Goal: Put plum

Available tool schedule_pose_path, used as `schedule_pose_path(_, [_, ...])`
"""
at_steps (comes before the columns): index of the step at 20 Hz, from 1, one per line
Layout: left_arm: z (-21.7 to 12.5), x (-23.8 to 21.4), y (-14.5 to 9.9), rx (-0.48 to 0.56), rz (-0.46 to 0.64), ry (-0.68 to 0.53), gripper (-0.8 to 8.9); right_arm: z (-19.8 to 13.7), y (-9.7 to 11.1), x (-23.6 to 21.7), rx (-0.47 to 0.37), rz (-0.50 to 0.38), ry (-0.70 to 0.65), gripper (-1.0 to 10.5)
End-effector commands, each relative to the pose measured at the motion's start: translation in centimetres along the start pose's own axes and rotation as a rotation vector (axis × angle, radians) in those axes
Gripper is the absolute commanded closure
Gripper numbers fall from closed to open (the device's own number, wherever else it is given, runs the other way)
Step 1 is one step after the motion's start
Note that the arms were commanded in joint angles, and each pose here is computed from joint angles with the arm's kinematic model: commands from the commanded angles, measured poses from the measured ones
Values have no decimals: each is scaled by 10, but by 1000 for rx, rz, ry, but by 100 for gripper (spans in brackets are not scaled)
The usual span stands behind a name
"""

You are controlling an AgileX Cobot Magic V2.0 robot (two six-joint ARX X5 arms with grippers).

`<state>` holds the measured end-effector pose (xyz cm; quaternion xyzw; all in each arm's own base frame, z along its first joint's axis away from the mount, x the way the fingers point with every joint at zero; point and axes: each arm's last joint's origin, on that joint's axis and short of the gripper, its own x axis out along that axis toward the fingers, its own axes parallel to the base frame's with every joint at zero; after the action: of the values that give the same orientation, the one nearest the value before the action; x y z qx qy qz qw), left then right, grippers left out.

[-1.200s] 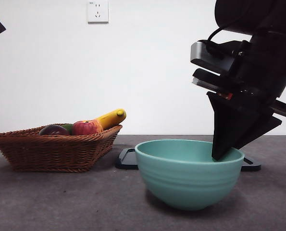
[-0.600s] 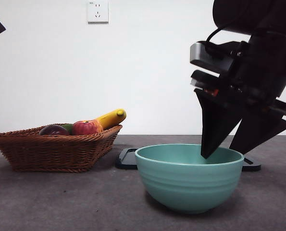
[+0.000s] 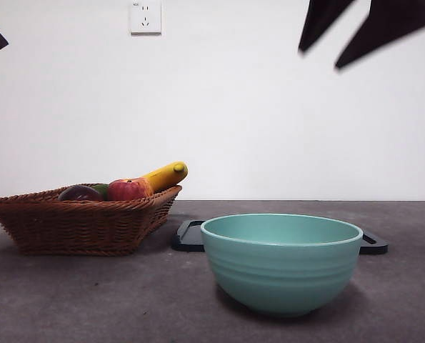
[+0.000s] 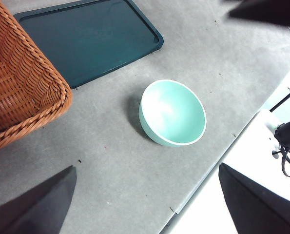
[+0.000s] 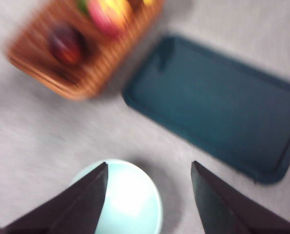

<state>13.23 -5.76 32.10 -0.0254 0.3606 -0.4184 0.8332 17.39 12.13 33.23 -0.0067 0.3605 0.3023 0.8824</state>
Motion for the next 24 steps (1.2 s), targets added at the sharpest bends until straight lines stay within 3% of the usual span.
schedule_pose_path(1, [4,-2,-2,19,-8,-6,350,5,6,-19,-23,74,-19,675])
schedule_pose_path(4, [4,-2,-2,18,-8,-6,350,-3,12,-45,-27,190,-8,676])
schedule_pose_path(7, [4,-2,-2,18,-8,-6,350,-15,13,-61,-19,241,36,676])
schedule_pose_path(14, [3,-2,-2,13,-8,0,350,-36,13,-76,-2,268,171,676])
schedule_pose_path(24, [3,-2,-2,14,-8,0,350,-36,13,-75,-9,273,169,676])
